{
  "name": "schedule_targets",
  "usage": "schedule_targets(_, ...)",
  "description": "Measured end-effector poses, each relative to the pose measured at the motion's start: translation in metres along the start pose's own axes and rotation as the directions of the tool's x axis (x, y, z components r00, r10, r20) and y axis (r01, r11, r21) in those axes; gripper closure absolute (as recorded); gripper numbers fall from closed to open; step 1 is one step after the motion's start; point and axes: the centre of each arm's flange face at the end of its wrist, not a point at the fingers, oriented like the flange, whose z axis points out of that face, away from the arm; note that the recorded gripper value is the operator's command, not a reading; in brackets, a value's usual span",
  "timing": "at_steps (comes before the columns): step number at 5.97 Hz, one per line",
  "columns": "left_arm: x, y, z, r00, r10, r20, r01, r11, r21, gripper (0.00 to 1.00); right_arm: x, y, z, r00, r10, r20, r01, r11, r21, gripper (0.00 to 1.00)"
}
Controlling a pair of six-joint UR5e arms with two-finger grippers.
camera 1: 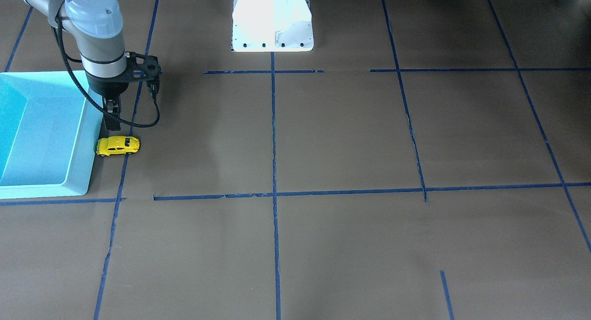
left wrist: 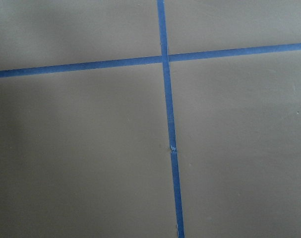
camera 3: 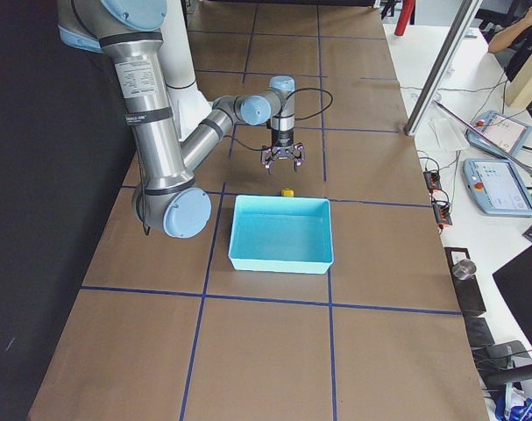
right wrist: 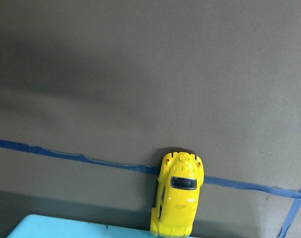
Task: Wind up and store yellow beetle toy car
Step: 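Close the right gripper on the yellow car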
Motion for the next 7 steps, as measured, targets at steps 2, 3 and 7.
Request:
schedule_targets(2, -0.001, 0.0, -0.001, 1.0, -0.014, 0.0, 0.014, 1.0, 0.003, 0.0, 0.01, 0.002, 0.025, 0.999, 0.048, 0.01, -0.048, 0.999, -0.004, 0.01)
schedule_targets(3, -0.001, -0.001, -0.002, 1.0, -0.012, 0.001, 0.012, 1.0, 0.005, 0.0, 0.016, 0.009, 0.033, 0.997, 0.075, 0.032, -0.075, 0.997, -0.002, 0.01)
schedule_targets(7, -0.001, 0.0, -0.001, 1.0, -0.01, 0.004, 0.01, 1.0, 0.004, 0.0, 0.03, 0.021, 0.064, 0.986, 0.137, 0.091, -0.141, 0.99, 0.032, 0.0)
